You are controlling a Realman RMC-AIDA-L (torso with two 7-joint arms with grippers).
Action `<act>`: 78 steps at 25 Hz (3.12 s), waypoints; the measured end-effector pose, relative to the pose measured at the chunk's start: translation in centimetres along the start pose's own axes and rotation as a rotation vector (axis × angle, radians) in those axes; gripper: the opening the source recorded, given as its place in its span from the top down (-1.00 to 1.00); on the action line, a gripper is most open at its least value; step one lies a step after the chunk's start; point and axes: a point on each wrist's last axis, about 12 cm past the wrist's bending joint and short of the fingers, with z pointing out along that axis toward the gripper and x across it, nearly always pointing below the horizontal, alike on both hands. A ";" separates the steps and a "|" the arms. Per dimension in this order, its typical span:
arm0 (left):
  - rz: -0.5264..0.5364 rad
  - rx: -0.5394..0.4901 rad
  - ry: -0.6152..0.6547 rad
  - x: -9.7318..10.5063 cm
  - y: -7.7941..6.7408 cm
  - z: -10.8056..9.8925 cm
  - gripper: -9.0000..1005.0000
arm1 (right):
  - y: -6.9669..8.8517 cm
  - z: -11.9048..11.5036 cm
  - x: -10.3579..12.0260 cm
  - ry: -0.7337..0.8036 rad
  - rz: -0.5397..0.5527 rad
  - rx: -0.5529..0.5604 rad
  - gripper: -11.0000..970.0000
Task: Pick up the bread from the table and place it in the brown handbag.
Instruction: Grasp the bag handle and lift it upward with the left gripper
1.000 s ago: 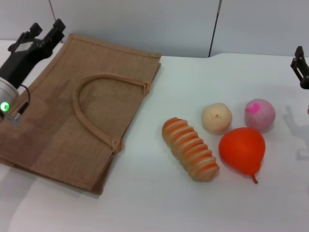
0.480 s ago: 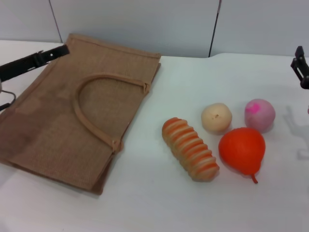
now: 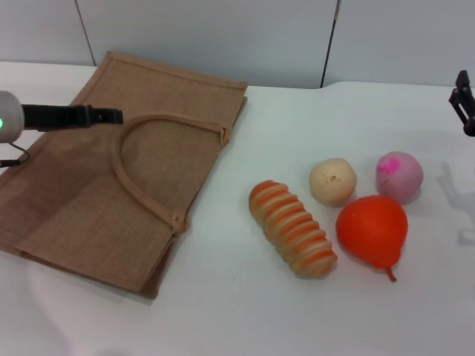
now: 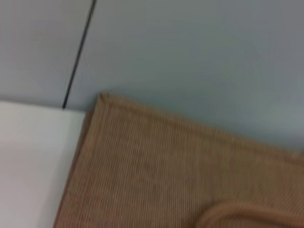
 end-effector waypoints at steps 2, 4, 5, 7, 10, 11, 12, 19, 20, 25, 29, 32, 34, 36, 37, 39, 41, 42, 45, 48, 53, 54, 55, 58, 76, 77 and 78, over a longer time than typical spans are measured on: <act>0.029 -0.025 0.043 -0.3 -0.4 0.5 -0.59 | 0.0 0.0 0.0 0.000 0.000 0.000 -0.84; 0.042 -0.045 0.071 -0.4 -0.6 0.7 -0.59 | 0.0 0.0 0.0 0.000 0.000 0.000 -0.84; 0.047 -0.055 0.081 -0.4 -0.6 0.8 -0.59 | 0.0 0.0 0.0 0.000 0.000 0.000 -0.84; 0.053 -0.065 0.087 -0.4 -0.6 1.0 -0.59 | 0.0 0.0 0.0 0.000 0.000 0.001 -0.84; 0.067 -0.064 0.091 -0.4 -0.8 1.4 -0.59 | 0.0 0.0 0.0 -0.001 0.001 0.001 -0.84; 0.071 -0.064 0.090 -0.4 -0.9 1.5 -0.59 | 0.0 0.0 0.0 -0.001 0.001 0.001 -0.84; 0.085 -0.070 0.087 -0.3 -1.0 1.9 -0.59 | 0.0 0.1 0.0 -0.001 0.001 0.001 -0.84; 0.128 -0.066 0.091 0.0 -1.7 3.2 -0.59 | 0.0 0.1 -0.1 -0.003 0.001 -0.001 -0.84; 0.138 -0.068 0.090 0.0 -1.8 3.3 -0.59 | 0.0 0.1 -0.1 -0.003 0.001 -0.001 -0.84; 0.169 -0.070 0.098 0.3 -2.1 4.0 -0.58 | 0.0 0.1 -0.1 -0.003 0.001 -0.001 -0.84; 0.187 -0.091 0.118 0.6 -2.1 4.3 -0.57 | 0.0 0.1 -0.1 -0.003 0.001 -0.001 -0.84; 0.192 -0.101 0.123 0.7 -2.1 4.5 -0.57 | 0.0 0.1 -0.1 -0.003 0.001 -0.001 -0.84; 0.192 -0.106 0.122 0.7 -2.0 4.5 -0.56 | 0.0 0.1 -0.1 -0.003 0.001 -0.001 -0.84; 0.193 -0.106 0.122 0.7 -2.0 4.5 -0.56 | 0.0 0.1 -0.1 -0.003 0.001 -0.001 -0.84; 0.194 -0.106 0.123 0.7 -2.0 4.5 -0.34 | 0.0 0.1 -0.1 -0.003 0.001 -0.001 -0.84; 0.197 -0.107 0.127 0.8 -2.0 4.5 -0.08 | 0.1 0.1 -0.1 -0.003 0.000 -0.002 -0.84; 0.198 -0.108 0.129 0.8 -2.0 4.5 0.01 | 0.1 0.2 -0.1 -0.004 0.000 -0.004 -0.84; 0.200 -0.109 0.130 0.8 -2.0 4.5 0.05 | 0.1 0.2 -0.1 -0.004 0.001 -0.005 -0.84; 0.202 -0.110 0.133 0.8 -2.0 4.5 0.16 | 0.2 0.2 -0.1 -0.005 0.001 -0.006 -0.84; 0.204 -0.113 0.135 0.8 -1.9 4.5 0.21 | 0.2 0.2 -0.2 -0.005 0.002 -0.007 -0.84; 0.201 -0.113 0.134 0.8 -2.1 4.7 0.32 | 0.2 0.2 -0.2 -0.006 0.002 -0.008 -0.84; 0.201 -0.110 0.135 0.9 -2.2 4.8 0.34 | 0.2 0.2 -0.2 -0.006 0.002 -0.008 -0.84; 0.200 -0.107 0.136 0.9 -2.2 4.8 0.35 | 0.2 0.2 -0.2 -0.006 0.002 -0.008 -0.84; 0.198 -0.107 0.136 0.9 -2.2 4.9 0.40 | 0.2 0.2 -0.1 -0.005 0.001 -0.008 -0.84; 0.136 -0.111 0.105 0.8 -2.0 4.7 0.73 | 0.0 0.0 0.0 0.001 -0.001 -0.002 -0.83; 0.131 -0.111 0.092 0.7 -1.9 4.6 0.73 | 0.0 0.0 0.0 0.001 -0.001 -0.002 -0.83; 0.128 -0.109 0.083 0.6 -1.9 4.4 0.73 | 0.0 -0.1 0.0 0.002 -0.001 -0.002 -0.83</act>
